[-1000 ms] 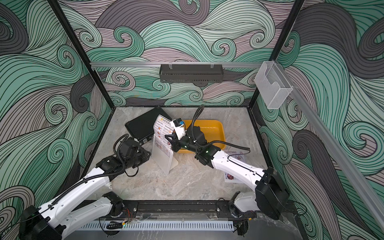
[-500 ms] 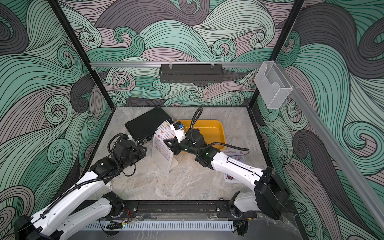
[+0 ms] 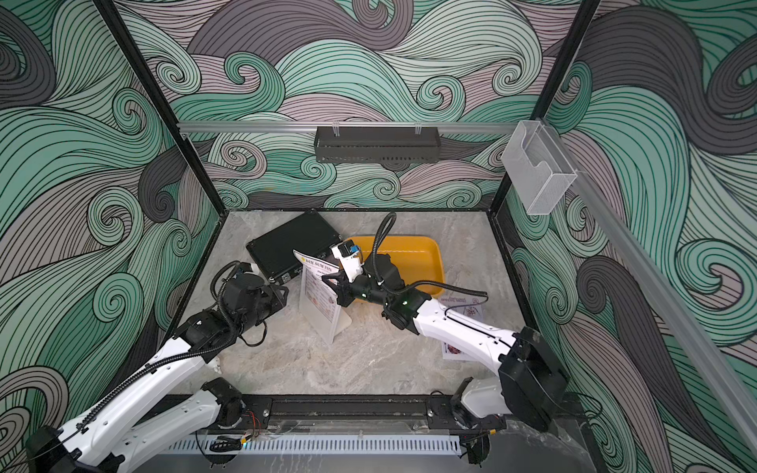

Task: Replace the menus in the menu holders
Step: Insert the menu into the menu holder.

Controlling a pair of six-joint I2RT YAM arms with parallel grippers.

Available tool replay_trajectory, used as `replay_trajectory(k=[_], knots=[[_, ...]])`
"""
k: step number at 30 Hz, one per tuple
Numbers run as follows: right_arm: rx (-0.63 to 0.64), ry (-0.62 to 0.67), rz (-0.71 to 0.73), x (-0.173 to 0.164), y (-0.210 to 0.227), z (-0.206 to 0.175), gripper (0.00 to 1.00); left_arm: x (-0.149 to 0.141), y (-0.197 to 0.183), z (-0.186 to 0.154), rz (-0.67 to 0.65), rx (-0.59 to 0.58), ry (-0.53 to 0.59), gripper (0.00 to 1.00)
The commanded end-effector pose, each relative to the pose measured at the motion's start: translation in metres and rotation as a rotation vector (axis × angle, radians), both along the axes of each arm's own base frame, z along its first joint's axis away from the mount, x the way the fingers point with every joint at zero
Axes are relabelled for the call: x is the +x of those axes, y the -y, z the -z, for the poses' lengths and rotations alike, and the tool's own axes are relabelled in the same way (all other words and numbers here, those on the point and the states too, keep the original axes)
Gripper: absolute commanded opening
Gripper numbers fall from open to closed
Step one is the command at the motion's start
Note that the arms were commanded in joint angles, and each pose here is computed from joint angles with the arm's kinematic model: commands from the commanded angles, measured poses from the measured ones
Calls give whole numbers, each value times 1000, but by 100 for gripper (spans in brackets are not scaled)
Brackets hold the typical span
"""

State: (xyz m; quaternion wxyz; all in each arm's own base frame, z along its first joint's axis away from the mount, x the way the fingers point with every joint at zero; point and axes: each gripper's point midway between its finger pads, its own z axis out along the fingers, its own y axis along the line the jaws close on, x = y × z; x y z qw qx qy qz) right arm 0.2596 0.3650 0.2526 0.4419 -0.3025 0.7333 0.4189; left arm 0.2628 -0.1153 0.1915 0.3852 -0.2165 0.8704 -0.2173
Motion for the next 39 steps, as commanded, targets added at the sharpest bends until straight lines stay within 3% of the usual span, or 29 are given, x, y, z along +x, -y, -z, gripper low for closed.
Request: replay_trajectory(k=[1,4,7,12,17,22,25,30,39], knots=[[-15,34,-5,0,1,-8,18,6,-4,-25,-18,12,62,29],[-16,95,19,5,6,-31,21,10,-2,-36,-12,14,83,29],[-21,130,35,6,11,-42,17,13,1,-49,-4,7,104,29],[-35,70,24,2,11,-18,4,17,5,-72,-1,-18,136,31],[-60,-8,-8,-5,4,12,2,28,20,-105,39,-72,177,40],[-74,0,-8,-7,7,12,7,43,51,-132,137,-139,191,46],[-79,21,4,-8,13,4,25,55,73,-134,183,-179,143,48],[-66,58,47,-7,25,-13,28,75,103,-134,238,-224,70,51],[-67,-2,6,-10,16,4,5,86,127,-128,262,-269,-11,51]])
